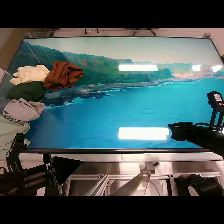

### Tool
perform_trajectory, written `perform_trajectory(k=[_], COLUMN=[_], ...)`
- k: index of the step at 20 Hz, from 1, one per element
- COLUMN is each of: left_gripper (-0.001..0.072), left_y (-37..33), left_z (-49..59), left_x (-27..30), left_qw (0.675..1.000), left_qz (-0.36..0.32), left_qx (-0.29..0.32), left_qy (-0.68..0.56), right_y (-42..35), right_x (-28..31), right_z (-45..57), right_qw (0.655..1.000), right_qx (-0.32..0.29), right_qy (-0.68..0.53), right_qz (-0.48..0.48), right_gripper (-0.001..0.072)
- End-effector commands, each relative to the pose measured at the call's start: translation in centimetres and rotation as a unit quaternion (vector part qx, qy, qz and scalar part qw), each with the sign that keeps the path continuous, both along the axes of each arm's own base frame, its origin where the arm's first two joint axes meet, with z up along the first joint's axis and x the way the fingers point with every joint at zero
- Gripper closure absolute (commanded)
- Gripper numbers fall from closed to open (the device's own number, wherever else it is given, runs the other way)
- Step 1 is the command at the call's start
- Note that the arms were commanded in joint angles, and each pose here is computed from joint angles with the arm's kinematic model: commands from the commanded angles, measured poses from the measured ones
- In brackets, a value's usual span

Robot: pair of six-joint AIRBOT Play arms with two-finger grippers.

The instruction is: Fold the shirts.

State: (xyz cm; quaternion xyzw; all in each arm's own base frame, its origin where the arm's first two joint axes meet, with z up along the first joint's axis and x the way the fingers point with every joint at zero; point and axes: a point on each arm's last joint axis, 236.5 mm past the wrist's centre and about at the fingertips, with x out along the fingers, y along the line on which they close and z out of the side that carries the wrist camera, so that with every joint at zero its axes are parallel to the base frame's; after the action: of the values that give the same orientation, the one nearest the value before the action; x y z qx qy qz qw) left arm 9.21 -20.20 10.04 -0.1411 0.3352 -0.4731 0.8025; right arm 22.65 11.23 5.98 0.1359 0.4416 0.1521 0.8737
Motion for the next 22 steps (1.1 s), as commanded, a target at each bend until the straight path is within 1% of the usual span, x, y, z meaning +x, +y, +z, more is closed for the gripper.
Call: perform_trajectory(k=[1,12,13,14,16,17,18,19,21,22], left_gripper=[0.0677,0.0674,0.0676,0.0676,0.0676,0.0676,0.0674,0.0674,0.0677,0.0677], left_y=[0.0,0.0,0.3,0.6,0.8,1.3,2.3,3.6,6.5,7.9], left_z=[0.0,0.0,0.6,1.9,4.9,5.9,5.9,4.8,2.1,1.4], left_x=[0.0,0.1,1.3,3.0,4.9,6.0,7.4,9.1,13.3,15.7], left_qw=[1.0,1.0,0.999,0.997,0.989,0.984,0.981,0.979,0.973,0.967], left_qz=[0.0,0.002,0.022,0.057,0.104,0.128,0.158,0.189,0.222,0.232], left_qx=[0.0,0.0,-0.005,-0.028,-0.094,-0.107,-0.094,-0.056,0.058,0.103], left_qy=[0.001,-0.002,-0.023,-0.041,-0.052,-0.067,-0.066,-0.042,-0.005,0.009], right_y=[0.0,0.0,0.0,0.1,0.4,0.4,0.4,0.4,0.4,0.5], right_x=[0.0,0.0,0.0,0.0,-0.1,0.1,0.2,0.7,1.8,2.4], right_z=[0.0,0.0,0.0,0.0,0.2,0.3,0.4,0.5,0.5,0.3], right_qw=[1.0,1.0,1.0,1.0,1.0,1.0,1.0,1.0,1.0,1.0], right_qx=[0.0,0.001,0.001,0.001,0.01,0.01,0.009,0.012,0.014,0.014], right_qy=[0.0,0.0,0.0,0.0,0.0,-0.004,-0.007,-0.013,-0.019,-0.017], right_qz=[0.0,0.0,0.0,0.0,0.003,0.003,0.001,-0.002,-0.01,-0.013], right_gripper=[0.069,0.0691,0.069,0.0691,0.0691,0.0691,0.0689,0.0689,0.0689,0.0689])
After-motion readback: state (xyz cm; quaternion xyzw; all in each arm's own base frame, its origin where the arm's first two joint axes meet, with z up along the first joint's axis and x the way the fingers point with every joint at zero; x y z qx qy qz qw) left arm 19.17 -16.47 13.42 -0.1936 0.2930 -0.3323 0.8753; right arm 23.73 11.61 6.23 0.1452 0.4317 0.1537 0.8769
